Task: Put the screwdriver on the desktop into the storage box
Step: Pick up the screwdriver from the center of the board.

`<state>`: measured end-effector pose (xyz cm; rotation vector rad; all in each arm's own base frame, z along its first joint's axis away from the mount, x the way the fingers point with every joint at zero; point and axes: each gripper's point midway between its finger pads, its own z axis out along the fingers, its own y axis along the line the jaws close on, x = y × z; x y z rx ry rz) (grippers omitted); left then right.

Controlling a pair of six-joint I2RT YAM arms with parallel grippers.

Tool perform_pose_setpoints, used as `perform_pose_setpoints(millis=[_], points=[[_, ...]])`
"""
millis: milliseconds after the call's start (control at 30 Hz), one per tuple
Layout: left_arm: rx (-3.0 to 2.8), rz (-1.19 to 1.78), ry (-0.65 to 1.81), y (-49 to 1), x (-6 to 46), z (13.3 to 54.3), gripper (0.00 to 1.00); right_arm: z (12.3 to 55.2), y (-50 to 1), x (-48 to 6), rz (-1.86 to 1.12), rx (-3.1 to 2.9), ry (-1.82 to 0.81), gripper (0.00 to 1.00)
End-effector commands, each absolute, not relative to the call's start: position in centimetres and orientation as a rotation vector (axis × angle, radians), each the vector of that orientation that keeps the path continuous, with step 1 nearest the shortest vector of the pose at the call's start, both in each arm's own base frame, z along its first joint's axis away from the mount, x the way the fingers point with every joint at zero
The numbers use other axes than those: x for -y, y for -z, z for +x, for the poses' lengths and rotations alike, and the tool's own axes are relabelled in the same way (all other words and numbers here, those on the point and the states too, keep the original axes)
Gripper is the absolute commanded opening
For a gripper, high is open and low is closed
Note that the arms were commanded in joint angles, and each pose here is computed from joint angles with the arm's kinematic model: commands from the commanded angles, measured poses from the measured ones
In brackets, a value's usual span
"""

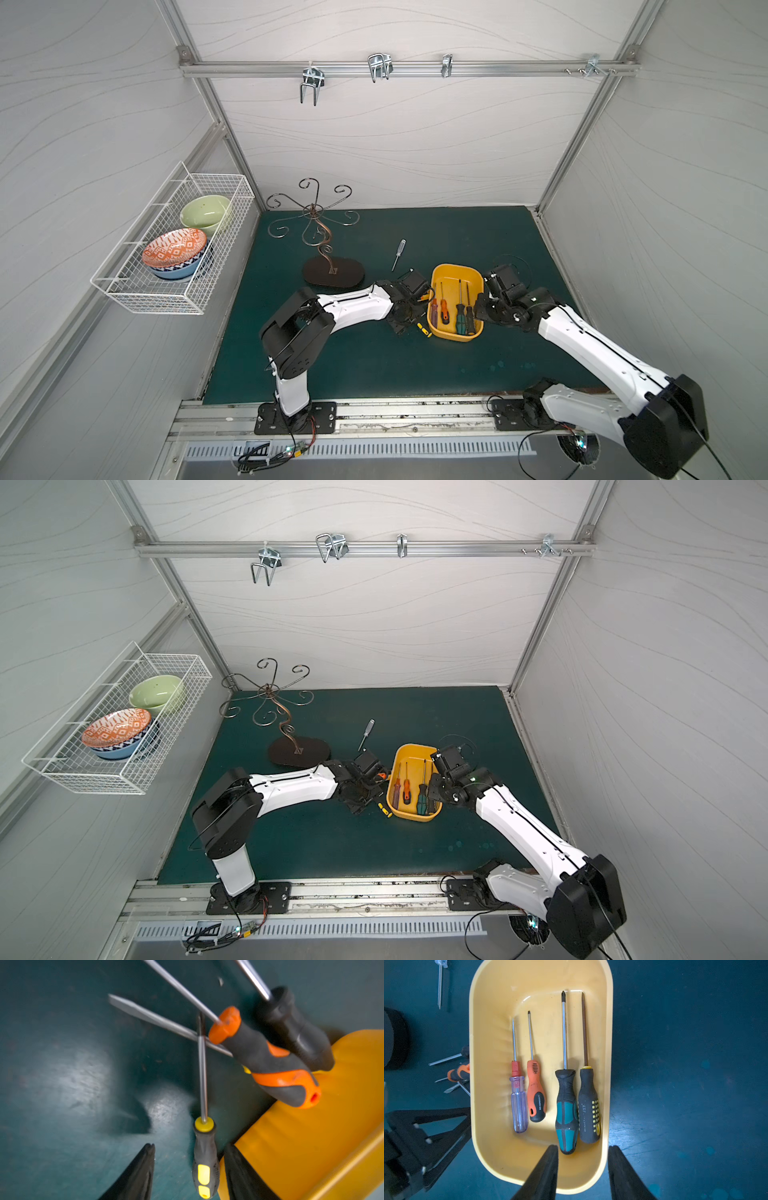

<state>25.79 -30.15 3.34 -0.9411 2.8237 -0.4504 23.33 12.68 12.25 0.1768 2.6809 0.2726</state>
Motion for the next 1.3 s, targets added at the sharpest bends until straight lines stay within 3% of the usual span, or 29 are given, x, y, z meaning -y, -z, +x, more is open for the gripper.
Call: perform_pose_setpoints(millis=[0,233,567,767,1100,1267], points=[[-2.851,-0.937,0.418,-3.5,31.0,25.8,0.55,22.8,-12.0,-12.0,0.205,-2.689,-0.254,0.43],[-2.882,-0.917,0.198,-3.4,30.0,25.5,0.48,22.7,-12.0,-11.8,0.204,-2.684,-0.246,0.42],[-2.912,-0.921,0.179,-1.7,30.8,25.7,0.44,22.6,-12.2,-11.5,0.203,-2.677,-0.243,0.42],[-2.919,-0.931,0.145,-1.3,30.3,25.4,0.24,22.5,-12.4,-11.3,0.205,-2.673,-0.236,0.41],[-2.943,-0.919,0.082,-1.3,27.2,22.9,0.0,22.9,-13.2,-11.2,0.206,-2.649,-0.244,0.4],[-2.907,-0.822,0.152,-3.6,25.4,22.1,0.0,22.8,-13.4,-11.1,0.21,-2.64,-0.249,0.4]])
